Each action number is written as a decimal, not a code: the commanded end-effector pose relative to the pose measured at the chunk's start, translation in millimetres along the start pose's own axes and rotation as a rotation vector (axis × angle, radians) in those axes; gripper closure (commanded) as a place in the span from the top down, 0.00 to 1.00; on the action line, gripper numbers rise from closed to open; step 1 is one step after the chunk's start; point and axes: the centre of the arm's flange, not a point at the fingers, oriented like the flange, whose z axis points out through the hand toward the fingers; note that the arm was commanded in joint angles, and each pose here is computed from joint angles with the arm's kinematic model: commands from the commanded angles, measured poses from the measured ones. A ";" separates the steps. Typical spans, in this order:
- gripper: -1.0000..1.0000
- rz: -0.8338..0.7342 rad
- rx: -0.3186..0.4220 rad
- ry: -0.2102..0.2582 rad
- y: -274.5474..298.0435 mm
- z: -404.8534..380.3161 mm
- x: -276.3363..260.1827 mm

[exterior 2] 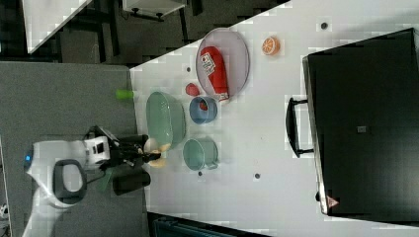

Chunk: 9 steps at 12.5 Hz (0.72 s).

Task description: Pick Banana and place it in mug.

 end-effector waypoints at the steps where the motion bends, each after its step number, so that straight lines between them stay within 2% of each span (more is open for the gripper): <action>1: 0.36 0.139 0.025 0.018 3.8 47.0 -0.9; 5: 0.36 0.201 0.050 0.001 3.0 107.0 -0.9; 6: 0.40 0.201 0.045 -0.005 3.0 116.3 0.7; 9: 0.72 0.202 0.048 -0.014 1.9 131.6 2.6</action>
